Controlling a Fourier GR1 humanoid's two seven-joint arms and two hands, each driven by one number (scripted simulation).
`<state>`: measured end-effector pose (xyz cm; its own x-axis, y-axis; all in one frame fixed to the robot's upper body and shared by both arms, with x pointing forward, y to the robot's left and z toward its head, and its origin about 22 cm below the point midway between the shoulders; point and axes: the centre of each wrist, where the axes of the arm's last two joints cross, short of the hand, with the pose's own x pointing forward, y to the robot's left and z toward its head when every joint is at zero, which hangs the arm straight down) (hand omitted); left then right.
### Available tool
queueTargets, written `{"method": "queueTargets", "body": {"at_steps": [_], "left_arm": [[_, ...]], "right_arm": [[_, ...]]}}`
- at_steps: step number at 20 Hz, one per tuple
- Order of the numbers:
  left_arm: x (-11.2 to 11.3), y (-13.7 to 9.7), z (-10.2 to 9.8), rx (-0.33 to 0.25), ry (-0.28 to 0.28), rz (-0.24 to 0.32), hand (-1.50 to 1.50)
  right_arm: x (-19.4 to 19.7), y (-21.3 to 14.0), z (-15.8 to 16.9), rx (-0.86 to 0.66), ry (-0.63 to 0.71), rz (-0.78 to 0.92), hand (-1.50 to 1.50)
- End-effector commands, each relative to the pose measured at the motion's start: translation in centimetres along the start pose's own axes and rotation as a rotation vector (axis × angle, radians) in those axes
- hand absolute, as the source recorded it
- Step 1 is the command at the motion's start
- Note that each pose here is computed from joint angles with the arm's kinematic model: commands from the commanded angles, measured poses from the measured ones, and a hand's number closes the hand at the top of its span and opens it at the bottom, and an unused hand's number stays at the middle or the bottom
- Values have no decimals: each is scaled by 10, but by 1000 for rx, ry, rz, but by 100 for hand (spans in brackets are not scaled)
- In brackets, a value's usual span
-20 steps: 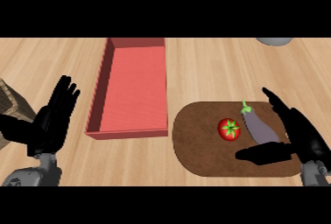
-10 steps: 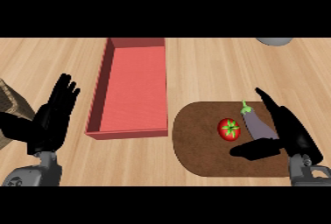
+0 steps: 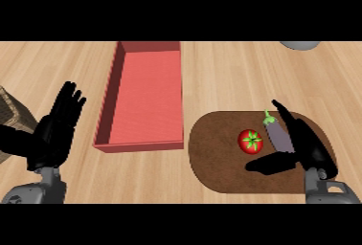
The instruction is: Pick the tomato from the cutting board and place it in the cardboard box
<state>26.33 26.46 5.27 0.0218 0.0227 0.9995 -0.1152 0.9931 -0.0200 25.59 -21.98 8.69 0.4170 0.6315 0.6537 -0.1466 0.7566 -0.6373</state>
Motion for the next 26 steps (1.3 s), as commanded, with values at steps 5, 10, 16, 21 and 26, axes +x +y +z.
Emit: {"method": "queueTargets", "body": {"at_steps": [5,10,16,21,26], "left_arm": [[-16,11,2,-15,-3,10,0],[-6,7,-6,7,9,10,0],[14,1,-5,-3,-3,7,0],[10,-3,25,-5,5,-6,0],[10,-22,2,3,5,-12,0]], "right_arm": [[-7,2,-18,13,4,4,-150],[-7,24,-21,32,22,5,-150],[-11,19,-4,43,5,23,-150],[-10,34,-37,39,13,36,-150],[-4,48,-31,42,-23,61,150]]}}
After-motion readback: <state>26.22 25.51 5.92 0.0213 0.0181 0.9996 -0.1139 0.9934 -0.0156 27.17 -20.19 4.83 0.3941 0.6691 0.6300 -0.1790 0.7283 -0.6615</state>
